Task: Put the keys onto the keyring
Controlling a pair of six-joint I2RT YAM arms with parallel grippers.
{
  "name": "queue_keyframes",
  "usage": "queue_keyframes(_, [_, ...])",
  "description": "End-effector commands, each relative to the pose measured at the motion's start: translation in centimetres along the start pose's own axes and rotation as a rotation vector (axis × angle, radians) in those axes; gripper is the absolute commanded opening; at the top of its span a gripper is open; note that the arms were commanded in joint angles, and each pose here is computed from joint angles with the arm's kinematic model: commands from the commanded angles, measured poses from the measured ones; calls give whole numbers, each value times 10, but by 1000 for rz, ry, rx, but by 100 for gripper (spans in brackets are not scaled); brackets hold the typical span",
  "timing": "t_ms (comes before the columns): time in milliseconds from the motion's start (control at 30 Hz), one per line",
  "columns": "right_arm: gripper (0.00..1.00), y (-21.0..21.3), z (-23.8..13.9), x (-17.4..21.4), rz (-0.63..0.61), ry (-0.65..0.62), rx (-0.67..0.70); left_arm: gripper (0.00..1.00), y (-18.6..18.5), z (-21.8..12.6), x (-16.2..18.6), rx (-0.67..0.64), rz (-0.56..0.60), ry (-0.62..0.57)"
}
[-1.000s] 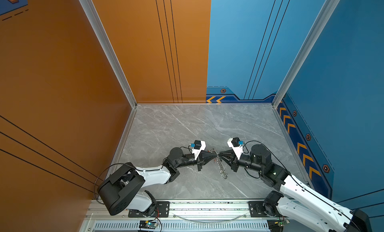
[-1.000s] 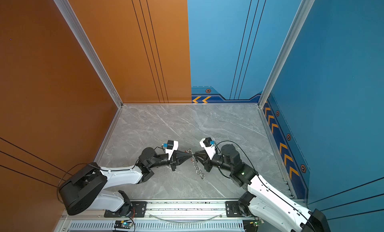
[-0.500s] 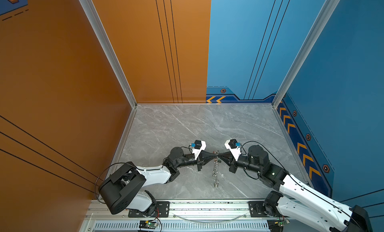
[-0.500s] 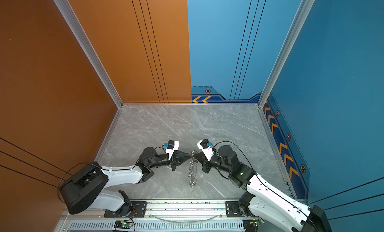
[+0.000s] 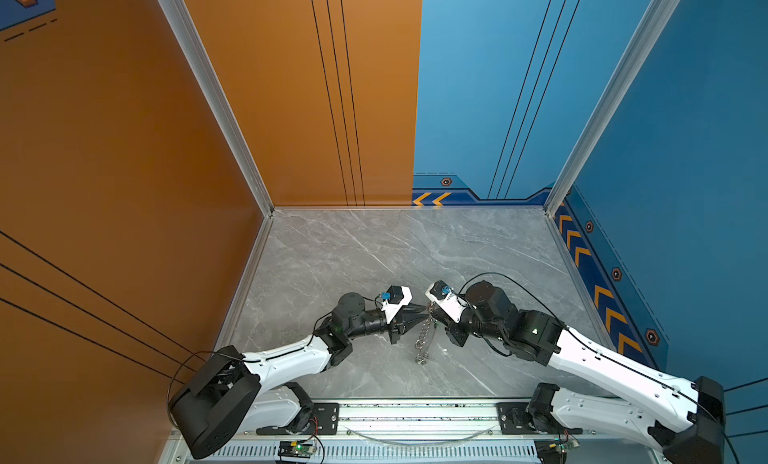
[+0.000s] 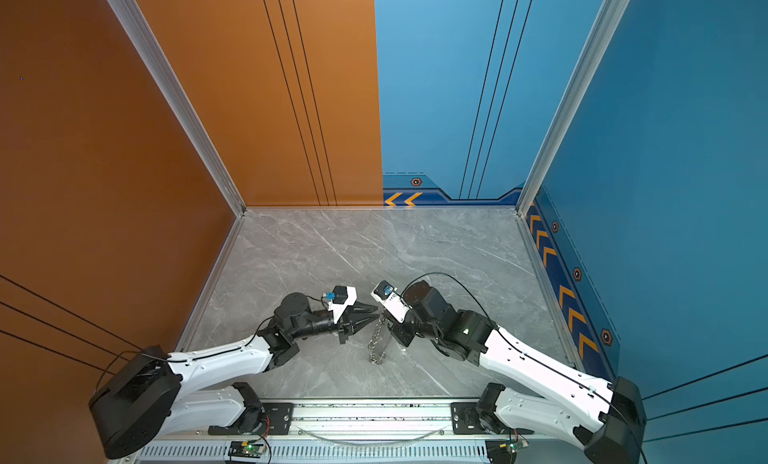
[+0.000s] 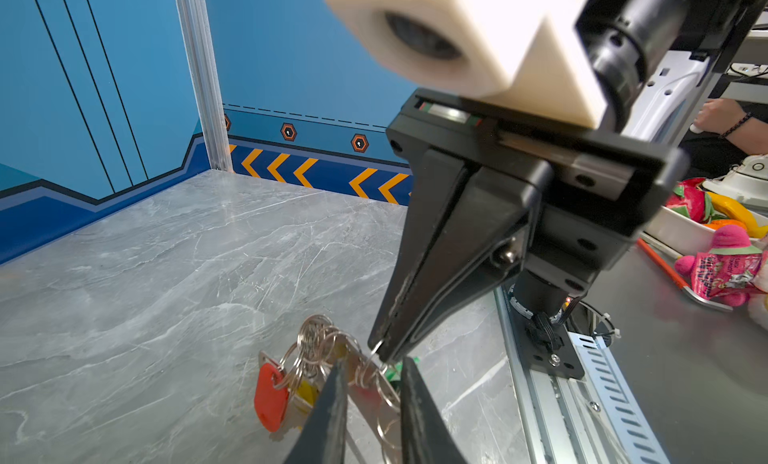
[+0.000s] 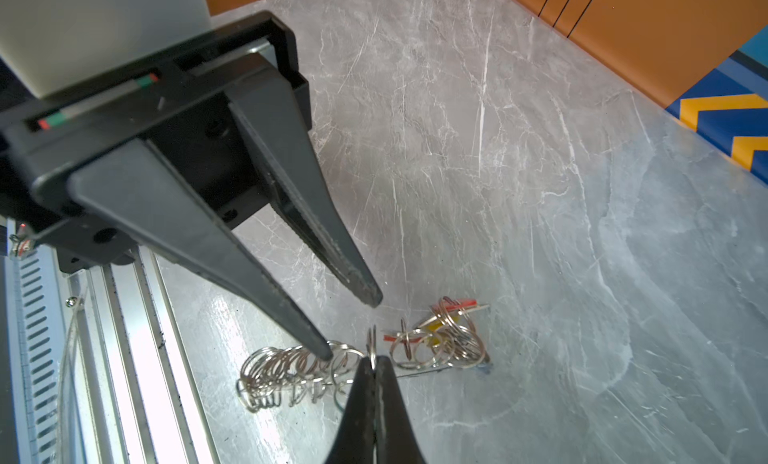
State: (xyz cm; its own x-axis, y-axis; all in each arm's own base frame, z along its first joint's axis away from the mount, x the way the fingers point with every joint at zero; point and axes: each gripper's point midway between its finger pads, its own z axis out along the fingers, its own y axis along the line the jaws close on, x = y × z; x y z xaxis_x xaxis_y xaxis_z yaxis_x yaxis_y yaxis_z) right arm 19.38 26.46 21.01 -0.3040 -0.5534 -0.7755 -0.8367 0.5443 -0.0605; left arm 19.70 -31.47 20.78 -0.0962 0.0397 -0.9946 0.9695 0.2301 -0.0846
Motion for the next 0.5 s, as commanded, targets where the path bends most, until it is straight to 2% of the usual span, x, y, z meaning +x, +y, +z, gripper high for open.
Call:
queue_keyframes(0, [0,-9,-13,4,-72,72,52,23,-2,1,3,22,19,26])
queue_keyframes(267, [0,8,-22,-4,-134,43,-51,20,-16,2,-4,114,-4,15])
queue_keyframes(467, [0,17,-22,-6,-190,52,-104,26,-23,2,-6,158,-14,17])
